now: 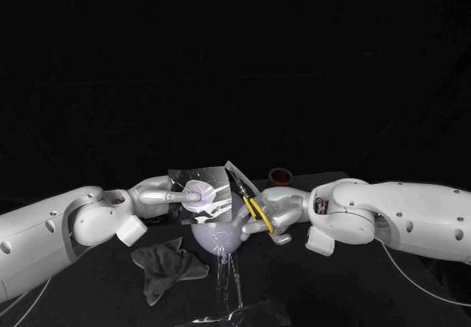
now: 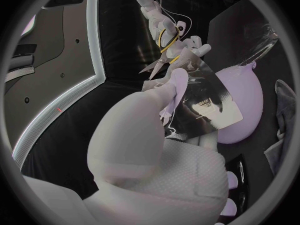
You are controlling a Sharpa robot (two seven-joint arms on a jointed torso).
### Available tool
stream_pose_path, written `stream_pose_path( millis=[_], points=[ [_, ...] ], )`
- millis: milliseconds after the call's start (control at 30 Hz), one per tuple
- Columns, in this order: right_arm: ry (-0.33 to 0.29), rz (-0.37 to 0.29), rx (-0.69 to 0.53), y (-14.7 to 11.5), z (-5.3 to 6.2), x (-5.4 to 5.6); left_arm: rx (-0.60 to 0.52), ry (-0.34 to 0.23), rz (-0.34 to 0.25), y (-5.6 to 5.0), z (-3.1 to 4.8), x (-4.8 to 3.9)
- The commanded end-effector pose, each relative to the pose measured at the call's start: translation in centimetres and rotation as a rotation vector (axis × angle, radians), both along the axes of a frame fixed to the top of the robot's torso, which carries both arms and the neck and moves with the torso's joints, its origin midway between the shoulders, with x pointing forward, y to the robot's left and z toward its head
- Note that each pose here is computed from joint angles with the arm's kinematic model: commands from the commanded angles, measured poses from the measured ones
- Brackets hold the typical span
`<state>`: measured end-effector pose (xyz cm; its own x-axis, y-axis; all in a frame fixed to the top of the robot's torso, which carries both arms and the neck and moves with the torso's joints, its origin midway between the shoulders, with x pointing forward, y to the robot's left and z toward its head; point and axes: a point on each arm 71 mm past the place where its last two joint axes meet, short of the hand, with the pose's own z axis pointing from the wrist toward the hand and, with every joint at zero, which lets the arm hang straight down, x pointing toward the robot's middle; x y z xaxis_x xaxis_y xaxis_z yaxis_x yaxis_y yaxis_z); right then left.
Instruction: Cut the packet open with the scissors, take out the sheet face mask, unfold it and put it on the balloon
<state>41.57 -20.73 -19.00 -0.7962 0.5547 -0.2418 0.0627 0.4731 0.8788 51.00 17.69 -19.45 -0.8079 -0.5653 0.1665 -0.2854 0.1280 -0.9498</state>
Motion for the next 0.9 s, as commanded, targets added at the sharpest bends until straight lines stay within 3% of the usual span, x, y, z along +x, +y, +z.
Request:
stream_pose_path(
  millis=[33,900],
  points=[
    [0.014,0.026,-0.016,0.13,-0.17,-0.04,-0.011,-0.002,-0.021,-0.24,0.18,-0.14],
    [0.012,0.015,-0.035,0.45,-0.49,0.77,0.016,-0.010,-0.045,-0.48,0.09,-0.40]
  ],
)
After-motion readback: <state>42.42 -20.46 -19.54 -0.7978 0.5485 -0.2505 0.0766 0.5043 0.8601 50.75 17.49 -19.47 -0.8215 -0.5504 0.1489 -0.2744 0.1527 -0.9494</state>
